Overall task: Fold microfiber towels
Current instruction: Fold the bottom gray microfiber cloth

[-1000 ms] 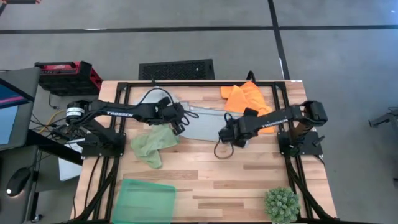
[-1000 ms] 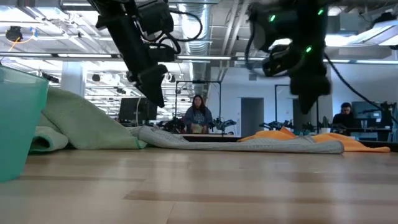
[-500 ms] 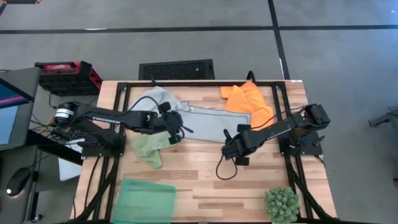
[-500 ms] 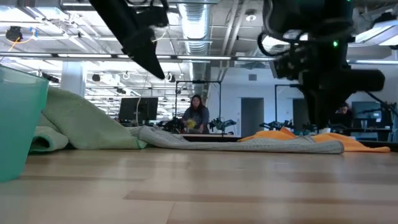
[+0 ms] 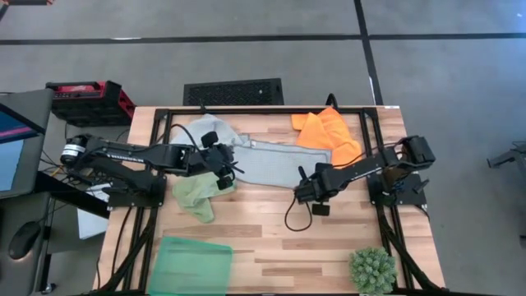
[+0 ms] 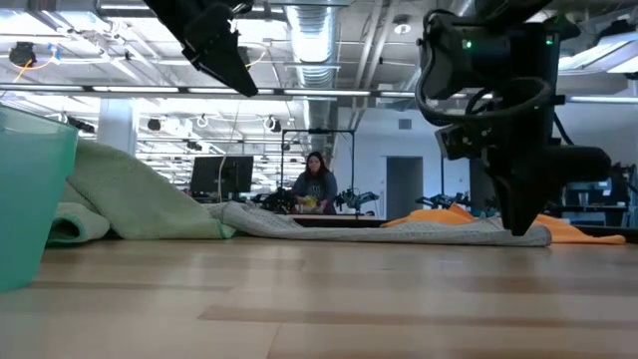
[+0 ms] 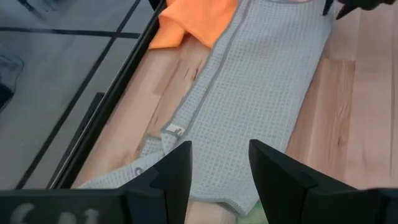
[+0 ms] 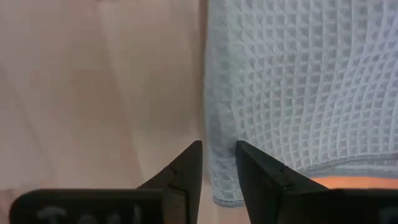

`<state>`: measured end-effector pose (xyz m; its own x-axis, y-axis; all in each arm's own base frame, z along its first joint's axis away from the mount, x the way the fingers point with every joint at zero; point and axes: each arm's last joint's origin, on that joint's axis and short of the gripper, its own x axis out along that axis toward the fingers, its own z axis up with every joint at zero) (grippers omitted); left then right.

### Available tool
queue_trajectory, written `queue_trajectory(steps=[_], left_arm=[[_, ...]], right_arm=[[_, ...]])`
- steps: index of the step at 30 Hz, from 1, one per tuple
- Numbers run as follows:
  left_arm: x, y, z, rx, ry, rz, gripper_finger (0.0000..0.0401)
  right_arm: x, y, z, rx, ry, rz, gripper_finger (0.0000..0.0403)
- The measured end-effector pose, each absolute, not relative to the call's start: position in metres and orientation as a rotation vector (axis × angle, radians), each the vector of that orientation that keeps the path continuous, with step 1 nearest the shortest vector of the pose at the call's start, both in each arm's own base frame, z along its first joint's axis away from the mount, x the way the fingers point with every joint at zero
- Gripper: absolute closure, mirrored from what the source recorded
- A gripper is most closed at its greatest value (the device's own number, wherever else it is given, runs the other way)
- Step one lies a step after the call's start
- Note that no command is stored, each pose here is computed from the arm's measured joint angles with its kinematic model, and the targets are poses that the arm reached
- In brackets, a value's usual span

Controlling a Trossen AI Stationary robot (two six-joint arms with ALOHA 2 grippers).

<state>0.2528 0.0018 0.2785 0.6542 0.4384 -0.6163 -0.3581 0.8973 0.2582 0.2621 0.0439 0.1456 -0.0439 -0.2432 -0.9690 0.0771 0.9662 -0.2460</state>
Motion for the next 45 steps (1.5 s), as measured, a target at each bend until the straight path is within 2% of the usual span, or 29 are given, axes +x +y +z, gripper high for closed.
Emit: queue_trajectory(steps=[15,18,22,23,34,45], left_arm=[[0.25,0.002,0.277,0.123,0.757,0.452,0.0249],[0.25,0.002,0.277,0.116,0.755,0.455,0.0249],[0.249,0.002,0.276,0.109,0.769,0.459,0.0249],[0.249,0.002,0.275,0.109,0.778,0.459,0.0249],[0.246,0.002,0.273,0.098,0.811,0.469,0.0249],[0.246,0.002,0.273,0.1,0.813,0.468,0.0249]], right_arm=[[0.258,0.029,0.136,-0.053,1.621,-0.268,0.0288],[0.258,0.028,0.136,-0.04,1.62,-0.282,0.0312],[0.258,0.025,0.136,-0.033,1.62,-0.31,0.0383],[0.258,0.024,0.137,-0.042,1.621,-0.32,0.039],[0.27,0.013,0.173,-0.146,1.671,-0.399,0.0395],[0.306,-0.024,0.205,-0.271,1.468,-0.349,0.04]])
